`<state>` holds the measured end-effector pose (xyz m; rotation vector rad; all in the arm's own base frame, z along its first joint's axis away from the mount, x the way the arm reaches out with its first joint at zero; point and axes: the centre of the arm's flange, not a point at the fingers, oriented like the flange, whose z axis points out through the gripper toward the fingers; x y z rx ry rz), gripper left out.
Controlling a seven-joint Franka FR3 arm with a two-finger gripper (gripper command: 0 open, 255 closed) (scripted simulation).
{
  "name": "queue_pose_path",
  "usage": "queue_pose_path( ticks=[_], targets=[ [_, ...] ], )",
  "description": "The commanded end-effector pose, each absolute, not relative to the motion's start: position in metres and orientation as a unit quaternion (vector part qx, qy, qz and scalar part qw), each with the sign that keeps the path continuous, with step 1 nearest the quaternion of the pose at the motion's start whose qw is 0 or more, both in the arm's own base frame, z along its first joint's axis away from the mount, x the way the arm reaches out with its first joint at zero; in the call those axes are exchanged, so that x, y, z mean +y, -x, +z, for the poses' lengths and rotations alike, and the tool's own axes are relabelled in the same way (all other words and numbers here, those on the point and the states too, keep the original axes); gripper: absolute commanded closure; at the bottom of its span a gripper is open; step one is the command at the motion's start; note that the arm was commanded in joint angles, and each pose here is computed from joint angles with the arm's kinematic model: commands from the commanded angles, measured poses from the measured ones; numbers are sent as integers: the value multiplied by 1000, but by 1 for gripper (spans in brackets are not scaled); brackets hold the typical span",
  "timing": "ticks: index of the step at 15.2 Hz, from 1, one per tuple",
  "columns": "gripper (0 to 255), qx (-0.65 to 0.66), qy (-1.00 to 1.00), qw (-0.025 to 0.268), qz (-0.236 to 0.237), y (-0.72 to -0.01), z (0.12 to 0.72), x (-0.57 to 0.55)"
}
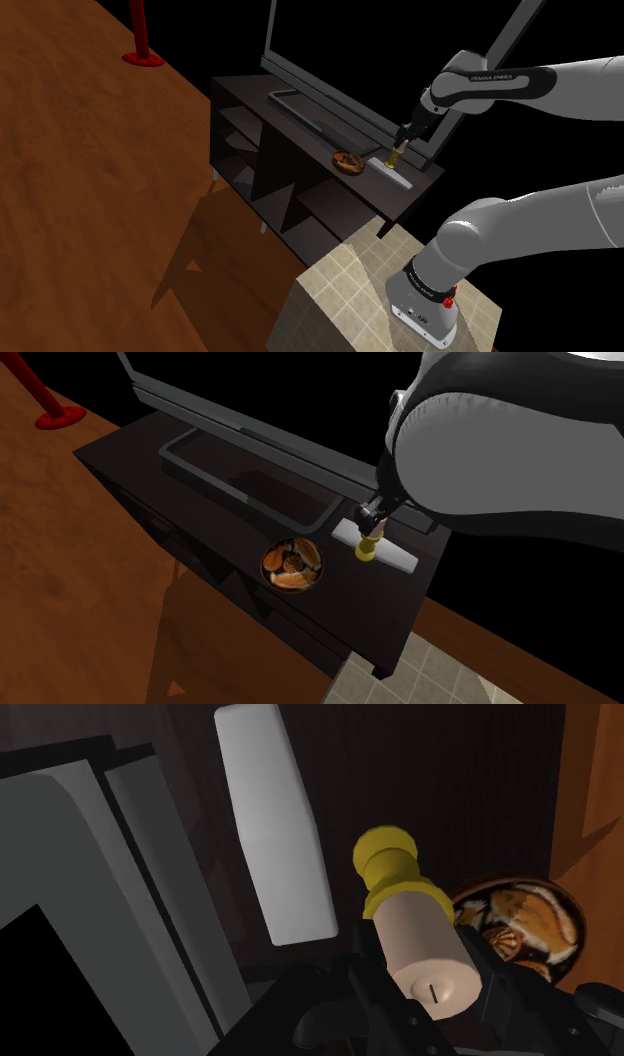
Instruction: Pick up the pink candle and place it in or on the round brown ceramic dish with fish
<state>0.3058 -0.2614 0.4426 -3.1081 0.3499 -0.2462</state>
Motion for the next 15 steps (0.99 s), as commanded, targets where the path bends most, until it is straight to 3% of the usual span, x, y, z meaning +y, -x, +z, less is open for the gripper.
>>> queue_pose_path(
  ticks=[1, 8, 15],
  targets=[
    [255, 112, 991, 2, -78, -305, 453, -262],
    [255, 112, 991, 2, -78, -305, 486, -262],
    [255, 112, 991, 2, -78, -375, 509, -205]
  ],
)
